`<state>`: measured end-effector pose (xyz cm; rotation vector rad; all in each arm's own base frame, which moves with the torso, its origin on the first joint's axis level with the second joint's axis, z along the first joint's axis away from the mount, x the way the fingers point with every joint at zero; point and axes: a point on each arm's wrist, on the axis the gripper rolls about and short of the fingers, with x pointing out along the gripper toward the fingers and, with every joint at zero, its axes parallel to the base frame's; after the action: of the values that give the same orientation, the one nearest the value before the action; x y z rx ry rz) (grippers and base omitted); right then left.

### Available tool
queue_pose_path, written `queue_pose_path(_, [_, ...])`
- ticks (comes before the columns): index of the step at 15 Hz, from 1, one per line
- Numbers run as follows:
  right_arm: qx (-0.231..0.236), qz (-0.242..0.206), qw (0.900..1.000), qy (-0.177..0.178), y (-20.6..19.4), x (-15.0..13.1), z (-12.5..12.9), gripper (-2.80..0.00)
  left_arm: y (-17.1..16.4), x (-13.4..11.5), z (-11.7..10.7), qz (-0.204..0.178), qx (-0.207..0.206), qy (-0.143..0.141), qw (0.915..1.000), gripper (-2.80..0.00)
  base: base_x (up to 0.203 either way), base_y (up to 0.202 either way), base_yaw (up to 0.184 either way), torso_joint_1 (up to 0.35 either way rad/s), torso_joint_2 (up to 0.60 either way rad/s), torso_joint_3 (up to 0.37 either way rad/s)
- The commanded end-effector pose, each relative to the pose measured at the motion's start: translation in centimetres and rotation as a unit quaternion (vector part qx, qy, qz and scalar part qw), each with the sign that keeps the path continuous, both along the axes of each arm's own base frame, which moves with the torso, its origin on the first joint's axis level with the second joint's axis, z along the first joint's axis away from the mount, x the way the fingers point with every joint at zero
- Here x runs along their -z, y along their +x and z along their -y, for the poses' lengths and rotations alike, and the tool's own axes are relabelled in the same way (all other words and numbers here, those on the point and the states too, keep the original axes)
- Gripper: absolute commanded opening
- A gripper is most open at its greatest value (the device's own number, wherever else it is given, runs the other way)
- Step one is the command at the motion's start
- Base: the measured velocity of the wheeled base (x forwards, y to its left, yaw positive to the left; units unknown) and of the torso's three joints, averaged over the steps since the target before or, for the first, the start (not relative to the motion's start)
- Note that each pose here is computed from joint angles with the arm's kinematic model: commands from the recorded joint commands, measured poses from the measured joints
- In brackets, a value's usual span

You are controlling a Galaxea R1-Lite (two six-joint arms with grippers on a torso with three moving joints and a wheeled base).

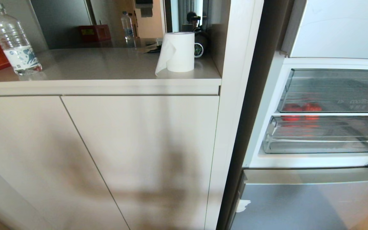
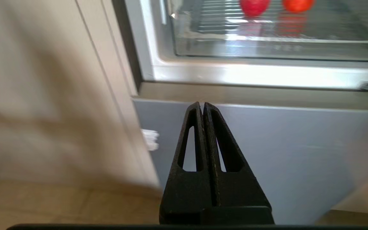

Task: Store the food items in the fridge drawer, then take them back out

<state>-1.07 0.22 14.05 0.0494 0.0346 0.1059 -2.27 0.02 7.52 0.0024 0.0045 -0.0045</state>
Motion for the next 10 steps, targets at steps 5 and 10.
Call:
queue_pose_path(5, [-0.055, -0.173, 0.983, 0.041, 13.6, -4.5, -0.5, 0.00, 0.0, 0.0, 0.0, 0.000, 0.000, 0.000, 1.0000, -2.80, 0.000, 0.000, 0.000, 0.000, 0.00, 0.000])
queue_pose_path(10, [-0.105, -0.163, 0.980, 0.053, 22.2, -2.1, -1.7, 0.00, 0.0, 0.0, 0.0, 0.000, 0.000, 0.000, 1.0000, -2.80, 0.000, 0.000, 0.000, 0.000, 0.00, 0.000])
